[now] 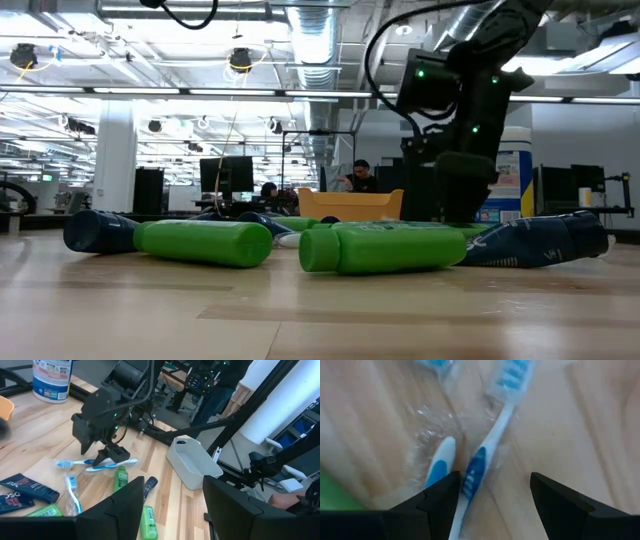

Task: Pick & Place Travel size toiletries
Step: Put the blue toothbrush into the transparent bin

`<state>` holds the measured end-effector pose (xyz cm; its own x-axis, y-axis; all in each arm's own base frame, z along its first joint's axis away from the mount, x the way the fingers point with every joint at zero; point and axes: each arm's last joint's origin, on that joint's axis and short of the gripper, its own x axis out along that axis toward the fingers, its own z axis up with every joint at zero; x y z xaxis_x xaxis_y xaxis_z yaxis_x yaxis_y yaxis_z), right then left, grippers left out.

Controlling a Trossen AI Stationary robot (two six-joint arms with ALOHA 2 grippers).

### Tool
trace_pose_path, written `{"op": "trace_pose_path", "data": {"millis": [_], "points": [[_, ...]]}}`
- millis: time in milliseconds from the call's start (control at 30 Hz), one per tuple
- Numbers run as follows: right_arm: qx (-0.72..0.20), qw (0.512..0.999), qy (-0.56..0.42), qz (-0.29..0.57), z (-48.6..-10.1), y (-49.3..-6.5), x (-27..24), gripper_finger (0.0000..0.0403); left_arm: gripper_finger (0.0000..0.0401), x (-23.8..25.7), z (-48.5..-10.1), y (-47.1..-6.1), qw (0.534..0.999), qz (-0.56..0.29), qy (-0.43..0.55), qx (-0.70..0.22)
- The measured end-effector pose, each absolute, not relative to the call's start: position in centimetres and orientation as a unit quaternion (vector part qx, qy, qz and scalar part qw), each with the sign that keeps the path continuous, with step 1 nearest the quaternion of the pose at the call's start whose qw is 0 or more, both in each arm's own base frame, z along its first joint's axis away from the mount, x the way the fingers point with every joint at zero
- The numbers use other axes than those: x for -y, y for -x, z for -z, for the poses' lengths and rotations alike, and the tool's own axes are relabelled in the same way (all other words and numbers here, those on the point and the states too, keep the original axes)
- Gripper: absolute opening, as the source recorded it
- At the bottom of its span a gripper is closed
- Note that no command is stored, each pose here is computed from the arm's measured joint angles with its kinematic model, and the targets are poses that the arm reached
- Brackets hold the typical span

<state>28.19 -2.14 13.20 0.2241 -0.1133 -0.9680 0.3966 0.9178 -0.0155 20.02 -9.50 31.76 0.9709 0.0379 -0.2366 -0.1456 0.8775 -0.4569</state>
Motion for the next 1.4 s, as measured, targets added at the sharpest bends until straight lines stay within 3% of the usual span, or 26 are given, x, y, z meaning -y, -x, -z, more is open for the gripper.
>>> {"op": "trace_pose_path", "data": {"millis": [100, 200, 433, 500, 700, 900, 1100, 1400], "points": [[-0.610, 0.769, -0.115, 0.152, -12.8, -28.3, 2.1, 0.0229, 0.0199, 9.5, -31.8, -20.0, 0.962, -0.047, 0.244, -0.109], [-0.611, 0.769, -0.117, 0.149, -12.8, -28.3, 2.1, 0.0197, 0.0199, 9.5, -31.8, -20.0, 0.962, -0.047, 0.244, -0.109], [-0.593, 0.780, -0.128, 0.155, -14.1, -27.8, 2.7, 0.0045, 0.0194, 9.5, -31.9, -20.0, 0.962, -0.046, 0.246, -0.106], [-0.580, 0.789, -0.131, 0.157, -14.9, -27.6, 3.0, 0.0022, 0.0192, 9.5, -31.9, -20.0, 0.963, -0.053, 0.245, -0.103], [-0.500, 0.838, -0.145, 0.162, -18.8, -27.0, 3.7, 0.0050, 0.0193, 9.1, -32.1, -20.1, 0.961, -0.110, 0.243, -0.071], [-0.345, 0.915, -0.150, 0.144, -24.2, -26.3, 3.4, 0.0025, 0.0195, 7.8, -32.3, -21.1, 0.953, -0.180, 0.242, -0.028], [-0.212, 0.960, -0.148, 0.109, -28.2, -25.9, 2.4, 0.0036, 0.0199, 5.7, -32.3, -24.6, 0.966, -0.137, 0.219, 0.008], [-0.168, 0.973, -0.138, 0.076, -29.4, -26.0, 1.1, 0.0032, 0.0201, 1.4, -30.9, -28.2, 0.972, -0.109, 0.205, 0.026]]}}
